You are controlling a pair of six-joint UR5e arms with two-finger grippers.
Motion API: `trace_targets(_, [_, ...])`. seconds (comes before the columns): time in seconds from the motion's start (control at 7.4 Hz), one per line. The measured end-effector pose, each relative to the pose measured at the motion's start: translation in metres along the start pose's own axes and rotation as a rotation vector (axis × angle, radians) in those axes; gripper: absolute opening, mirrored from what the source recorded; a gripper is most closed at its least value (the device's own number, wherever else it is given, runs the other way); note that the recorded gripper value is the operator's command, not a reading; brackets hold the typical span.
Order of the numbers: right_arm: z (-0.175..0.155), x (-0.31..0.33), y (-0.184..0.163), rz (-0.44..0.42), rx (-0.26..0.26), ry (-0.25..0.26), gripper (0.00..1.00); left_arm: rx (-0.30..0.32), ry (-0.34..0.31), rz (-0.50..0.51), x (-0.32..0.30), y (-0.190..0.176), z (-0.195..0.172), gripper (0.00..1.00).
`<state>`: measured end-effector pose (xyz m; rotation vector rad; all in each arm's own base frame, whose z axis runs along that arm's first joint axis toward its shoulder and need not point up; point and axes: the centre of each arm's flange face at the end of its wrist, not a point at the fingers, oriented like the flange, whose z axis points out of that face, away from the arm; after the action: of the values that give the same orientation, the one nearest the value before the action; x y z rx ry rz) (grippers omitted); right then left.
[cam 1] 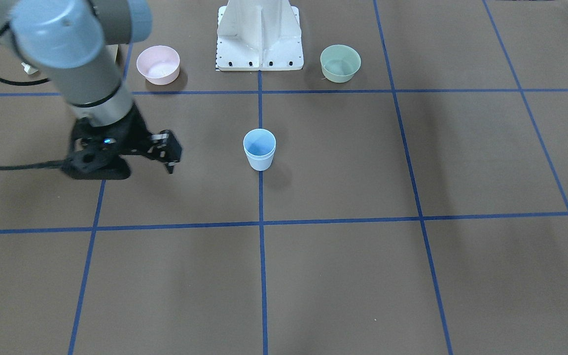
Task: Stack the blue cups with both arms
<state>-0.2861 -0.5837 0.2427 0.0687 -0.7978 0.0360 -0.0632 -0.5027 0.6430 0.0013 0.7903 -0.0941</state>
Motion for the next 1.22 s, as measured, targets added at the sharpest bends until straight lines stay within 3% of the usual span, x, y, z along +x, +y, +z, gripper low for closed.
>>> trace_targets(0.27, [-0.019, 0.181, -0.032, -0.141, -0.030, 0.040, 1.00, 0.006, -0.031, -0.010, -0.003, 0.007, -0.001, 0.99])
trace_targets(0.54, [-0.017, 0.337, -0.003, -0.232, -0.078, 0.087, 1.00, 0.017, -0.059, -0.011, -0.002, 0.007, -0.004, 0.99])
trace_targets(0.68, [-0.014, 0.403, 0.024, -0.235, -0.102, 0.114, 1.00, 0.021, -0.061, -0.010, 0.000, 0.009, -0.007, 0.99])
trace_targets(0.95, [-0.003, 0.482, 0.070, -0.195, -0.153, 0.228, 1.00, 0.019, -0.063, -0.005, -0.001, 0.018, -0.007, 0.99])
trace_targets(1.22, [0.003, 0.500, 0.082, -0.172, -0.175, 0.271, 1.00, 0.018, -0.062, 0.000, 0.000, 0.021, -0.006, 0.99])
